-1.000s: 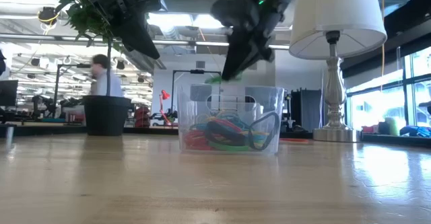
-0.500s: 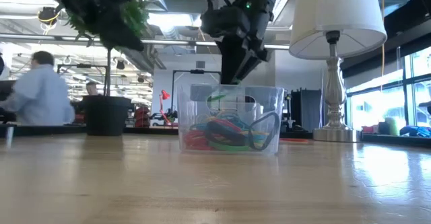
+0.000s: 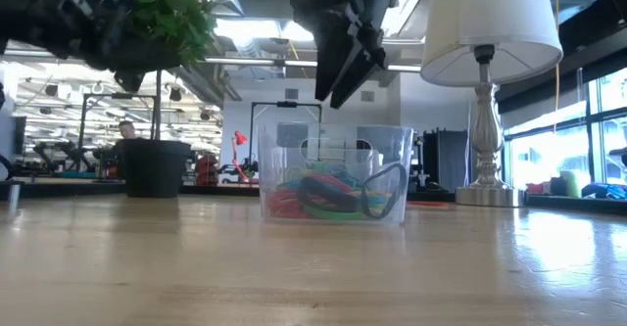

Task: Pick and place rubber bands into bin
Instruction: Put the red rubber band into the transparent container

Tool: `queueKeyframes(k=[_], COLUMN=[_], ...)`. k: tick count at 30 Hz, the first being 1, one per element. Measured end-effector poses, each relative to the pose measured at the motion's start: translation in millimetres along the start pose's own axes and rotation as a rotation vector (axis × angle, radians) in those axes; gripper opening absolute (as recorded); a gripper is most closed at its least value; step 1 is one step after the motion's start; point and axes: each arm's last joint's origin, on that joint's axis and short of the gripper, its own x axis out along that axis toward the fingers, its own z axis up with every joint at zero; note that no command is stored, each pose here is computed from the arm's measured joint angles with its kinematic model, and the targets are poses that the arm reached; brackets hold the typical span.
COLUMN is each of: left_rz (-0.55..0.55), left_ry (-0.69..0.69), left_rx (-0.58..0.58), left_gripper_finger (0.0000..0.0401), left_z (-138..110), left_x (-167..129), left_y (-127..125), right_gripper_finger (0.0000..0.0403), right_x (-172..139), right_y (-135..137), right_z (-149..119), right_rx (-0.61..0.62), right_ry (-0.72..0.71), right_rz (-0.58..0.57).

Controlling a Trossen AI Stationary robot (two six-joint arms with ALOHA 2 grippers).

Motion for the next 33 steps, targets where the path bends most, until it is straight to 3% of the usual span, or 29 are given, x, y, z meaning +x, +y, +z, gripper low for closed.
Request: queueKeyframes(k=[12, 18, 27, 33], left_rz=[-0.078, -0.126, -0.133, -0.137], left_ry=[-0.160, -0.228, -0.171, -0.158], left_rx=[0.035, 0.093, 0.118, 0.091], left_gripper_finger=[0.0001, 0.0001, 0.0001, 0.0002], left_z=[-18.7, -14.3, -19.6, -20.5], left_x=[-16.8, -25.1, -24.1, -23.4], left_y=[18.5, 21.3, 22.4, 22.0], right_gripper_finger=[0.0218, 0.0218, 0.0218, 0.0218], right_x=[-11.8, -20.4, -34.7, -33.6], right_y=[-0.4, -3.2, -22.7, -41.5], right_z=[5.8, 8.8, 8.7, 9.0], right_rx=[-0.008, -0.002, 0.059, 0.121], right_ry=[-0.005, 0.007, 0.114, 0.137], right_rz=[0.004, -0.004, -0.075, -0.201])
